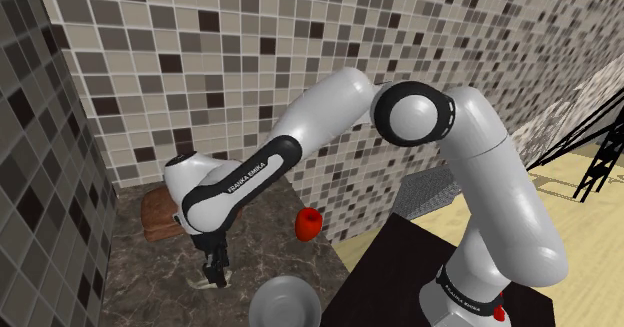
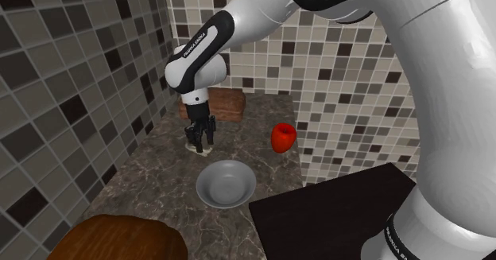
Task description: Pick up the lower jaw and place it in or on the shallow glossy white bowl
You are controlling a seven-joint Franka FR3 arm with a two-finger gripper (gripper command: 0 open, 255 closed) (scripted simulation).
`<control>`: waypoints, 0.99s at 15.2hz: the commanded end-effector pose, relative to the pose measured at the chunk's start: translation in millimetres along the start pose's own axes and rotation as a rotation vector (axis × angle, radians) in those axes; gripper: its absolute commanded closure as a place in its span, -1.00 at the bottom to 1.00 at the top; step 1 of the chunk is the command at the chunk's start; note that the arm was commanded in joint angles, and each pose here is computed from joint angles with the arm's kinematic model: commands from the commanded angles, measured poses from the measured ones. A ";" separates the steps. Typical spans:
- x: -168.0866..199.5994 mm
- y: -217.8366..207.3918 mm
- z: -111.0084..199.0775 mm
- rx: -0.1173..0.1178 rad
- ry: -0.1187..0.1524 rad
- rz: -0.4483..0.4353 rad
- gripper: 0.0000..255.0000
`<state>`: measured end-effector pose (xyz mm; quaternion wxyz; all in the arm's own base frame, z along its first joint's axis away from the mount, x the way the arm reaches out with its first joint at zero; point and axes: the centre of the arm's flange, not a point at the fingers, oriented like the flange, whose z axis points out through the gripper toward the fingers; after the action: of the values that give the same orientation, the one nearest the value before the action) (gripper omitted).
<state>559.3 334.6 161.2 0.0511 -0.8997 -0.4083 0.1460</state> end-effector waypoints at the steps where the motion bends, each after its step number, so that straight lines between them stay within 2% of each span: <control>1: -2.9 -25.8 -11.1 -0.112 0.143 0.017 -1.00; 2: -6.3 -42.7 -15.2 -0.183 0.225 0.029 -1.00; 3: -8.3 -52.2 -16.9 -0.223 0.271 0.035 -1.00; 10: 1.4 -44.0 17.8 -0.223 0.271 0.035 -1.00; 15: 2.2 -43.3 20.7 -0.223 0.271 0.035 -1.00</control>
<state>523.1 364.1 150.3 0.0030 -0.9182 -0.3956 -0.0218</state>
